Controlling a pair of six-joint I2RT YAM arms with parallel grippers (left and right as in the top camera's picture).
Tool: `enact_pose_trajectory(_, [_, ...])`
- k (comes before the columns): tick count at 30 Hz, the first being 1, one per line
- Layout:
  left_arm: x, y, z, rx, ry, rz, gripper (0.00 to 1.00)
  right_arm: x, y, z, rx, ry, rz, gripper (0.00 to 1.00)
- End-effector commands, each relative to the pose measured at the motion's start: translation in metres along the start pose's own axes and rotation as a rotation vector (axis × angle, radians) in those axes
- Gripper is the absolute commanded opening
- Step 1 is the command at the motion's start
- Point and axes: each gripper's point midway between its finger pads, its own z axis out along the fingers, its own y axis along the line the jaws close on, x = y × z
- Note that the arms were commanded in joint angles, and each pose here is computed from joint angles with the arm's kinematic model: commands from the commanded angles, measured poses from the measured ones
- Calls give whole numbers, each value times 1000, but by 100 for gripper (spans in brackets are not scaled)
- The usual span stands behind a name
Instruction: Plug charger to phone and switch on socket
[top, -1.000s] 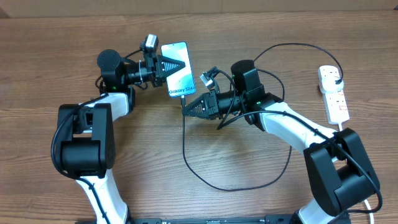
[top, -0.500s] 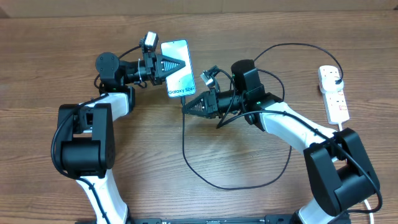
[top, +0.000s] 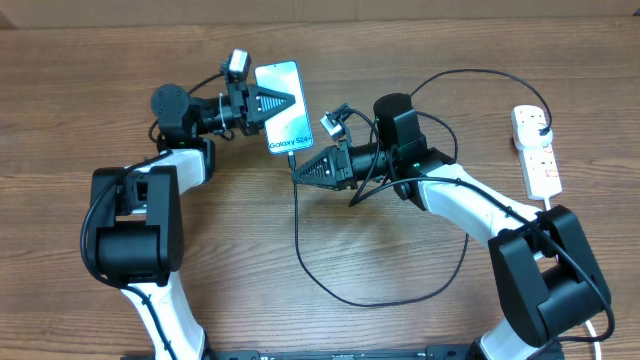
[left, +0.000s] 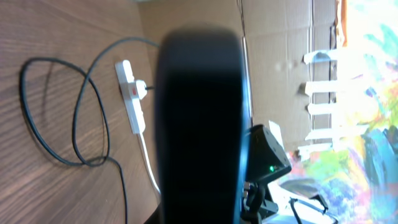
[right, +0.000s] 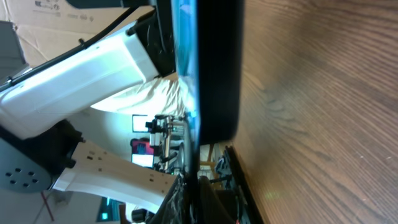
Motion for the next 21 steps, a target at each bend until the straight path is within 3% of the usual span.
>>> enact_pose_trajectory(1, [-14, -12, -5, 9, -52, 59, 5, 2, 2, -1, -22, 20, -6, 4])
enact_pose_trajectory(21, [-6, -12, 8, 16, -19, 22, 4, -2, -1, -1, -3, -5, -13, 4])
